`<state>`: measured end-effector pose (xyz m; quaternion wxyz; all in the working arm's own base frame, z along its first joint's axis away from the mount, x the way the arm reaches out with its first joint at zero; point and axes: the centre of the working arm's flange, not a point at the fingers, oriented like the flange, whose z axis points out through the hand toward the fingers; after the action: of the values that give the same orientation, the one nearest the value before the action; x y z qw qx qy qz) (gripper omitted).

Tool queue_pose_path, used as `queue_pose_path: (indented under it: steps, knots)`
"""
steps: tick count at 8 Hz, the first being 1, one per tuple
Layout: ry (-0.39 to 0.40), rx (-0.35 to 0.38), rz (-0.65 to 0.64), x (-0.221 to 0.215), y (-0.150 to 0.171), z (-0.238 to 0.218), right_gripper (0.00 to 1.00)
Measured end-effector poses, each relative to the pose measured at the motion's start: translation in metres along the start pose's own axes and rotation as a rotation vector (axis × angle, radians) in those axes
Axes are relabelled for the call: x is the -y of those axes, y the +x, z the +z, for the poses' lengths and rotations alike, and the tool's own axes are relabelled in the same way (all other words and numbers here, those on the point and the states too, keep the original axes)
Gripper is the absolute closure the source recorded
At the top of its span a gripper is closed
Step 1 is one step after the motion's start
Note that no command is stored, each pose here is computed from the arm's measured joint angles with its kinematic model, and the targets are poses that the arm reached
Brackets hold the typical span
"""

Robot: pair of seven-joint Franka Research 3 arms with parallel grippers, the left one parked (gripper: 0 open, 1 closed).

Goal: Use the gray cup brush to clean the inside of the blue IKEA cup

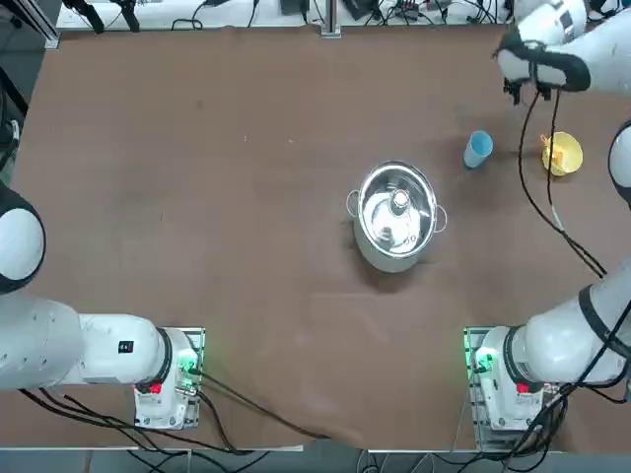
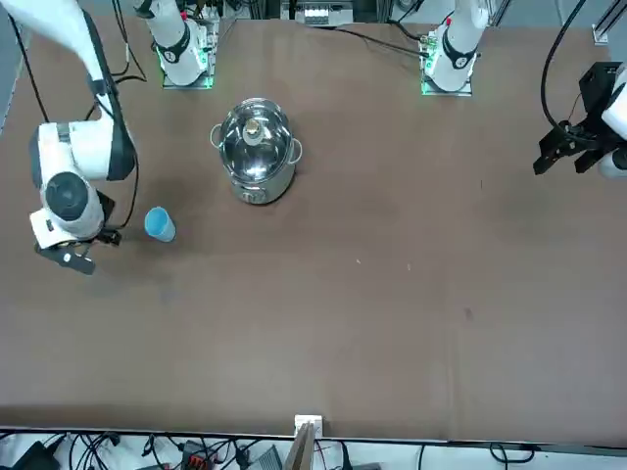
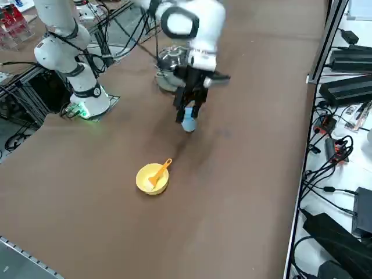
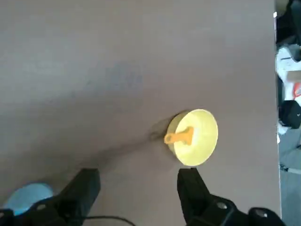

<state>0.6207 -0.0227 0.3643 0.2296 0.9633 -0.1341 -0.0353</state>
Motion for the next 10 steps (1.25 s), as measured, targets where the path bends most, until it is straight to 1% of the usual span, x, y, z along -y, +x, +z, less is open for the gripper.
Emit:
queue_pose_path:
  steps: [2,3,4,5,7,8,9,10]
  knots:
    - [0.142,0.036,-0.103,-0.026,0.013,-0.06,0.0]
    - [0.212,0.048,-0.157,-0.04,0.015,-0.08,0.0]
    - [0.261,0.046,-0.202,-0.059,0.016,-0.093,0.0]
    - [0.318,0.029,-0.231,-0.08,0.014,-0.107,0.0]
    - [0.461,0.003,-0.212,-0.107,-0.002,-0.145,0.0]
    - [0.5,-0.024,-0.204,-0.116,-0.011,-0.166,0.0]
    - [0.507,-0.048,-0.202,-0.124,-0.021,-0.183,0.0]
    - [0.501,-0.056,-0.209,-0.13,-0.032,-0.194,0.0]
